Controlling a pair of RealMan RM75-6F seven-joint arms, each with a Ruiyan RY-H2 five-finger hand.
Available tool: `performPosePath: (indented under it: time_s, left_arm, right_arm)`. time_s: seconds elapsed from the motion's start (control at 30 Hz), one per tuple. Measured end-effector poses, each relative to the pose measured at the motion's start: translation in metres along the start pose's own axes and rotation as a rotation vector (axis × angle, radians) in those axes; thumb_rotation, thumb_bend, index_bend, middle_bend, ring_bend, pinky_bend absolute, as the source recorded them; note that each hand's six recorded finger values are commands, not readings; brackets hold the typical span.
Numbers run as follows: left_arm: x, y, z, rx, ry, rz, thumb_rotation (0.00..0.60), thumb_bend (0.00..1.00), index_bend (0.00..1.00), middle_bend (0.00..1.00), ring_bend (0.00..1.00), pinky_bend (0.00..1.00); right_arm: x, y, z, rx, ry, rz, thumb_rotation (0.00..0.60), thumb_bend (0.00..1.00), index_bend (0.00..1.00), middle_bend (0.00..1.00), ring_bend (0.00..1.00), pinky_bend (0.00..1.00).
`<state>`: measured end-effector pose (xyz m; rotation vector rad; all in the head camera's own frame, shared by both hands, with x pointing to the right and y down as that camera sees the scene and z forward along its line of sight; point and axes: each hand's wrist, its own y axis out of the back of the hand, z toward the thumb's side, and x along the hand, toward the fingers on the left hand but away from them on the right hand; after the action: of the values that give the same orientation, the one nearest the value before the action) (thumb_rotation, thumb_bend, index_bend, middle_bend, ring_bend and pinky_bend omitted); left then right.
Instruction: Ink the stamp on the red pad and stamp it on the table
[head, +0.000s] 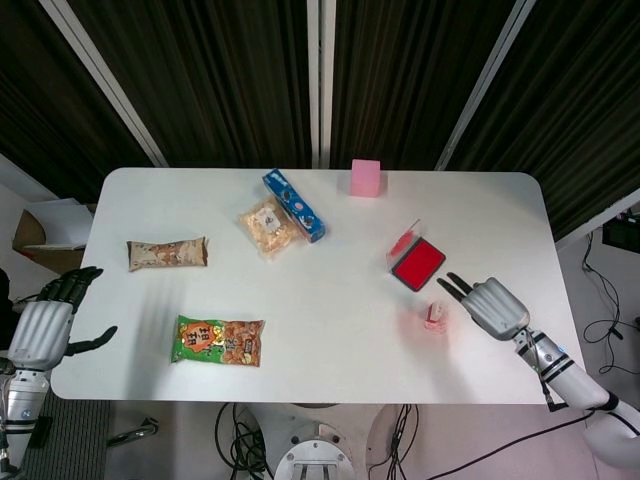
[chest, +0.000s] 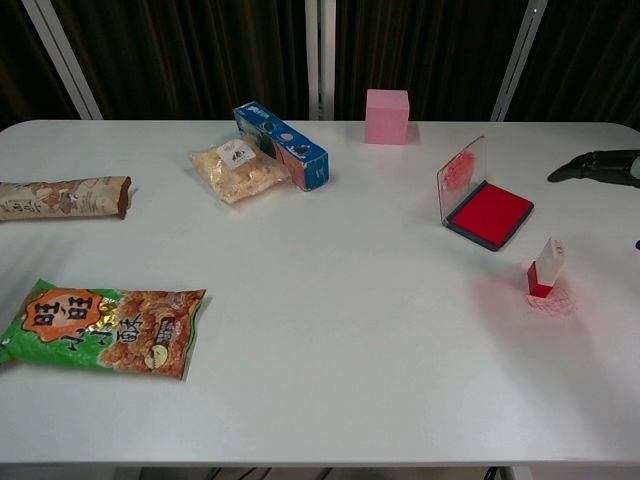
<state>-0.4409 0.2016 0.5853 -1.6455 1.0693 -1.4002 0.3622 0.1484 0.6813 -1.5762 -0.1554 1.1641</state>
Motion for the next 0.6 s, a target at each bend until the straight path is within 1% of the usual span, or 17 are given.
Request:
performPosePath:
  time_s: [0.13,0.27,0.5,0.6]
  left_arm:
    - [0.001,0.001,-0.001,0.001,0.001,0.002,0.485,0.17,0.14,0.13,0.12,0.21]
    - [0.002,-0.001,-0.001,0.0,0.001,-0.002,0.487,0.17,0.14,0.13,0.12,0.2]
    - [0.002,-0.001,-0.002,0.005,0.005,-0.004,0.485,0.17,0.14,0.13,0.12,0.21]
    - [0.002,0.0,-0.003,0.005,0.006,-0.003,0.485,0.17,0.14,0.13,0.12,0.21]
  right_arm:
    - [-0.01,-0.008,0.004,0.036,0.057,0.006,0.6,0.19,0.15,0.2,0.68,0.93]
    - [-0.018,-0.012,0.006,0.056,0.095,-0.008,0.6,0.19,0.21,0.25,0.68,0.93]
    - [-0.032,-0.018,0.015,-0.021,0.149,-0.061,0.6,0.19,0.33,0.32,0.68,0.93]
    - [-0.037,-0.02,0.02,-0.046,0.166,-0.077,0.6,0.19,0.34,0.33,0.68,0.93]
